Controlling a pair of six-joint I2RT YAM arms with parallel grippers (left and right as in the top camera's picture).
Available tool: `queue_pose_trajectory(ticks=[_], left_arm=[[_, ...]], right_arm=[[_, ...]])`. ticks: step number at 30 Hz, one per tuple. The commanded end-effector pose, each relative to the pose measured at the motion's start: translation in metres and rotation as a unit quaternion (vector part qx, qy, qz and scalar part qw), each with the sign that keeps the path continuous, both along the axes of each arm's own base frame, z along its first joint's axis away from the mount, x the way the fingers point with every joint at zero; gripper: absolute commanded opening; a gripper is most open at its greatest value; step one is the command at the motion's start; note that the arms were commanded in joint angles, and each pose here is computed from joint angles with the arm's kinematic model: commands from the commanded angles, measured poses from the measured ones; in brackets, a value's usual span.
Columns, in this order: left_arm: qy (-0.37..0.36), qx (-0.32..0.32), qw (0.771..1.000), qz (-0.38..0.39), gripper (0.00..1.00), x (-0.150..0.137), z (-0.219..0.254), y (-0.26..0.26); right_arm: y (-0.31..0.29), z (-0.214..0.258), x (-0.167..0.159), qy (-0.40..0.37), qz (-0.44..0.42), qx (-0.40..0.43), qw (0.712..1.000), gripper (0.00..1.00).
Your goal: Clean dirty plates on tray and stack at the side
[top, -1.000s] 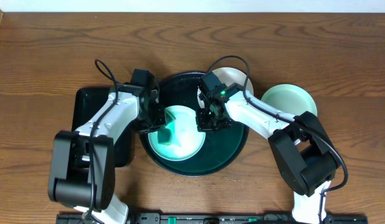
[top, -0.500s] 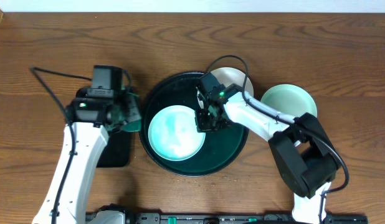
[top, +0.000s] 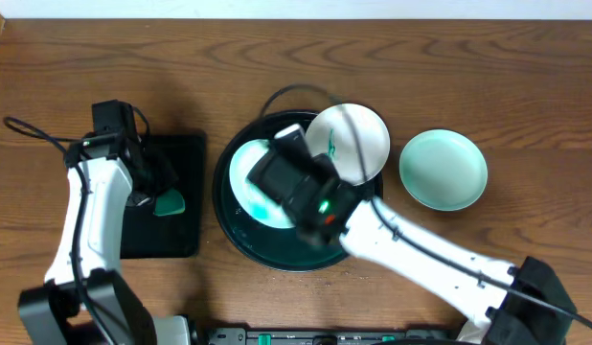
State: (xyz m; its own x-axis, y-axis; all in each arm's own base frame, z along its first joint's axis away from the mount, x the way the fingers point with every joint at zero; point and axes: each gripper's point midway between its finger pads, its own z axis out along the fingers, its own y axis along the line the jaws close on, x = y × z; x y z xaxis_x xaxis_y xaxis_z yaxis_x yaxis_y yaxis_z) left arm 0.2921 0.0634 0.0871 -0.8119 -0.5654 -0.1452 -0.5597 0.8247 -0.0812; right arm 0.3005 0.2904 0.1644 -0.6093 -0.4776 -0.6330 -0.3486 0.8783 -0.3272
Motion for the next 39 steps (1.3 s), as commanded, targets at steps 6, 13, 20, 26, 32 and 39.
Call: queue_pose_trajectory(ticks=[6,13,20,26,32,39], left_arm=[[0.001,-0.010,1.000,-0.001,0.07,0.005,-0.004,-0.001],[0.002,-0.010,1.000,-0.001,0.07,0.005,-0.004,-0.001],[0.002,-0.010,1.000,-0.001,0.07,0.005,-0.004,-0.001],[0.001,-0.010,1.000,-0.005,0.07,0.005,-0.004,-0.001],[0.000,-0.009,1.000,-0.005,0.07,0.005,-0.004,-0.001],[0.000,-0.009,1.000,-0.005,0.07,0.006,-0.004,-0.001]], right_arm=[[-0.014,0.100,-0.016,-0.281,-0.065,-0.164,0.943,0.01],[-0.015,0.114,-0.022,-0.315,-0.082,-0.172,0.930,0.01],[0.010,0.043,-0.013,-0.130,0.007,-0.073,0.989,0.01],[0.013,-0.001,0.000,0.066,0.043,0.067,0.995,0.01],[-0.018,0.031,0.025,0.137,0.048,0.215,0.966,0.01],[-0.147,0.072,0.061,0.097,-0.094,0.267,0.954,0.01]])
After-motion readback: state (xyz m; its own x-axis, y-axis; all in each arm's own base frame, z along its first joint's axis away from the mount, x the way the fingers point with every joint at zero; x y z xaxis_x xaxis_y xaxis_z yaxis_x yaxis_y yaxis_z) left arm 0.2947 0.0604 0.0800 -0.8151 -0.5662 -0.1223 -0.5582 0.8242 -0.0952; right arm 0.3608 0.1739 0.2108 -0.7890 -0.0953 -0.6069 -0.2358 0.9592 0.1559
